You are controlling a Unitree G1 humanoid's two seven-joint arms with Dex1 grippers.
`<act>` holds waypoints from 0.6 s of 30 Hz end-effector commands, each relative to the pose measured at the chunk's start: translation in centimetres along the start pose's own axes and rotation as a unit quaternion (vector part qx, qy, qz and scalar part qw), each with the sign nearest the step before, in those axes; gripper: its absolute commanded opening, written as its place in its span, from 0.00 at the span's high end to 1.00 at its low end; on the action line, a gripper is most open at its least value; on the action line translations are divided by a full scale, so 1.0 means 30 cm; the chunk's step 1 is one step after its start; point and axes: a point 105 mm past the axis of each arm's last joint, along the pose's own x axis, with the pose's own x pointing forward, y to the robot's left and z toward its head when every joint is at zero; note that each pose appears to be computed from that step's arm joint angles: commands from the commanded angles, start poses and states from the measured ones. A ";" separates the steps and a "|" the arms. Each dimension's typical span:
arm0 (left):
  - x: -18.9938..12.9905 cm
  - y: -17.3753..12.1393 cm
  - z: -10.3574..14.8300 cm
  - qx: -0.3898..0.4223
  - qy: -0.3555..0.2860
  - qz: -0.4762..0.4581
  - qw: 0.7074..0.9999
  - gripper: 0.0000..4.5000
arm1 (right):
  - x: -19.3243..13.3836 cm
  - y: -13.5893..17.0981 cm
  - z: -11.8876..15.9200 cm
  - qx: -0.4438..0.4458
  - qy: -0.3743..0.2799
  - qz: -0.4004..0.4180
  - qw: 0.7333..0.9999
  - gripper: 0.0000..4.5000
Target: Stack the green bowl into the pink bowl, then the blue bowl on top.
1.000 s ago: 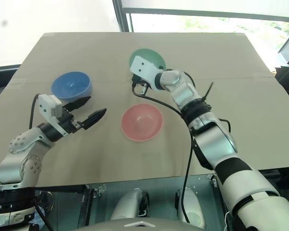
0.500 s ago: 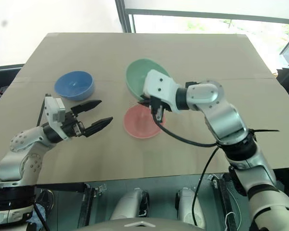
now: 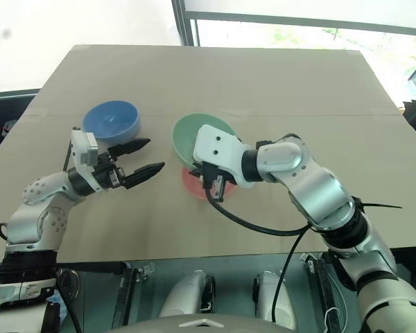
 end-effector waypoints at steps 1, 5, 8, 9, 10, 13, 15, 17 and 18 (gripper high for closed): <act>0.007 -0.011 0.021 0.008 -0.007 -0.025 1.000 0.00 | -0.016 0.015 0.029 -0.006 -0.012 -0.002 1.000 0.91; 0.017 -0.004 0.024 0.012 -0.002 -0.038 0.999 0.00 | -0.020 0.020 0.026 0.005 -0.011 -0.003 1.000 0.63; 0.022 0.005 0.031 0.013 -0.002 -0.042 0.999 0.00 | -0.021 0.022 0.025 0.013 -0.010 -0.005 1.000 0.38; 0.023 0.006 0.032 0.013 -0.002 -0.043 0.999 0.00 | -0.022 0.024 0.023 0.015 -0.009 -0.006 1.000 0.29; 0.024 0.007 0.033 0.012 -0.002 -0.045 0.999 0.00 | -0.024 0.024 0.021 0.017 -0.008 -0.007 1.000 0.23; 0.023 0.006 0.033 0.017 0.004 -0.049 0.999 0.00 | -0.054 -0.001 0.017 0.048 -0.021 -0.033 0.998 0.07; 0.020 0.019 0.039 0.026 0.006 -0.040 0.999 0.00 | -0.098 -0.034 0.032 0.084 -0.061 -0.060 0.993 0.07; 0.015 0.050 0.049 0.041 0.009 -0.011 0.999 0.00 | -0.152 -0.060 0.036 0.104 -0.098 -0.086 0.986 0.07; 0.013 0.067 0.051 0.046 0.012 0.005 0.999 0.00 | -0.177 -0.064 0.034 0.109 -0.111 -0.090 0.984 0.07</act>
